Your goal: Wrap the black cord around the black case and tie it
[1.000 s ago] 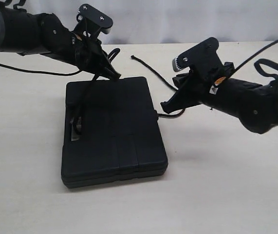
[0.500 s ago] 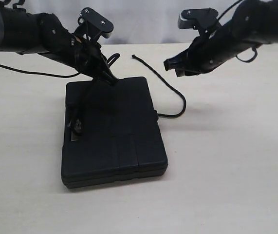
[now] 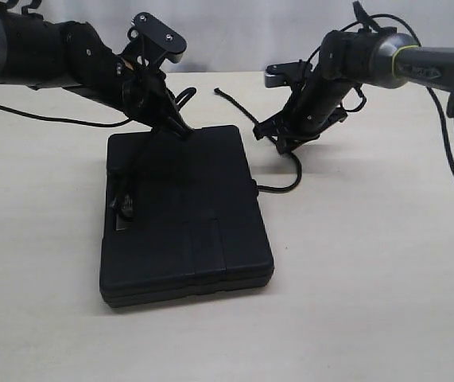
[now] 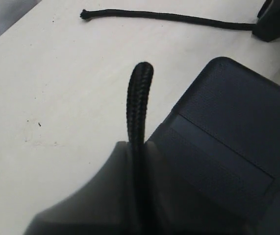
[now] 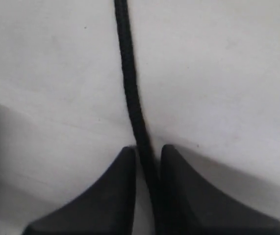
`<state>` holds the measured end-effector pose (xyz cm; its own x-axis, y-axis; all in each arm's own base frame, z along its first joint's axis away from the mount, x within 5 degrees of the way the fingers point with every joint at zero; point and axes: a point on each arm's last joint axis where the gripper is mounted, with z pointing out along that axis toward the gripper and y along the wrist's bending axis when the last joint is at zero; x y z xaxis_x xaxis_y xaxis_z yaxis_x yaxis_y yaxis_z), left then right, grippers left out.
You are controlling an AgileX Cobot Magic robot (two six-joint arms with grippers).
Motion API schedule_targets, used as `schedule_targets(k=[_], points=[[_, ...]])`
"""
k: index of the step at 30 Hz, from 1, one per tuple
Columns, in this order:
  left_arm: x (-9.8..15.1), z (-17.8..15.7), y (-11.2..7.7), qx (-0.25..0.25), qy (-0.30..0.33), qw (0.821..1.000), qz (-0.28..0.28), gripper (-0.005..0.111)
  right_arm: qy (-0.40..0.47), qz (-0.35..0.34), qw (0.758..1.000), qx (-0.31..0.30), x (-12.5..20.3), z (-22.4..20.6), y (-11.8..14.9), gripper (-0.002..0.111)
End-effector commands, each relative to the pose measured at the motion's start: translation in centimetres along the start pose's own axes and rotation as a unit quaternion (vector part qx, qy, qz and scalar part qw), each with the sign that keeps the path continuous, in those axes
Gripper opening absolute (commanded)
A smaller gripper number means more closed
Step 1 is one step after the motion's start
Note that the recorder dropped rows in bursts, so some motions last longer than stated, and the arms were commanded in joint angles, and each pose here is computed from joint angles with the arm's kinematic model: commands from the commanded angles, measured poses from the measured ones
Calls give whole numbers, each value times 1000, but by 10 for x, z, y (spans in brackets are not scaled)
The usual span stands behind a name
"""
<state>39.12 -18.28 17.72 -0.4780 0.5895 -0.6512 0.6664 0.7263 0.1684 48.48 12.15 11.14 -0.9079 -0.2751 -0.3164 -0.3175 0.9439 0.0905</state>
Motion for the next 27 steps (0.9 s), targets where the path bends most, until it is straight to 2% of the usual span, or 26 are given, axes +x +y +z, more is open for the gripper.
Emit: schedule_targets(k=[1, 6, 11, 15, 22, 27], points=[[-3, -2, 2, -6, -8, 1000, 3, 0, 42, -22, 999, 6, 11, 18, -4, 4], [-3, -2, 2, -6, -8, 1000, 3, 0, 18, -15, 1000, 18, 25, 5, -3, 4], [-3, -2, 2, -6, -8, 1000, 3, 0, -73, -11, 997, 31, 51, -19, 1, 4], [-3, -2, 2, -6, -8, 1000, 3, 0, -138, -35, 989, 40, 71, -33, 15, 4], [-3, -2, 2, -6, -8, 1000, 3, 0, -125, -68, 990, 22, 97, -47, 50, 4], [-2, -2, 2, -6, -8, 1000, 4, 0, -161, -69, 984, 32, 112, -57, 50, 4]])
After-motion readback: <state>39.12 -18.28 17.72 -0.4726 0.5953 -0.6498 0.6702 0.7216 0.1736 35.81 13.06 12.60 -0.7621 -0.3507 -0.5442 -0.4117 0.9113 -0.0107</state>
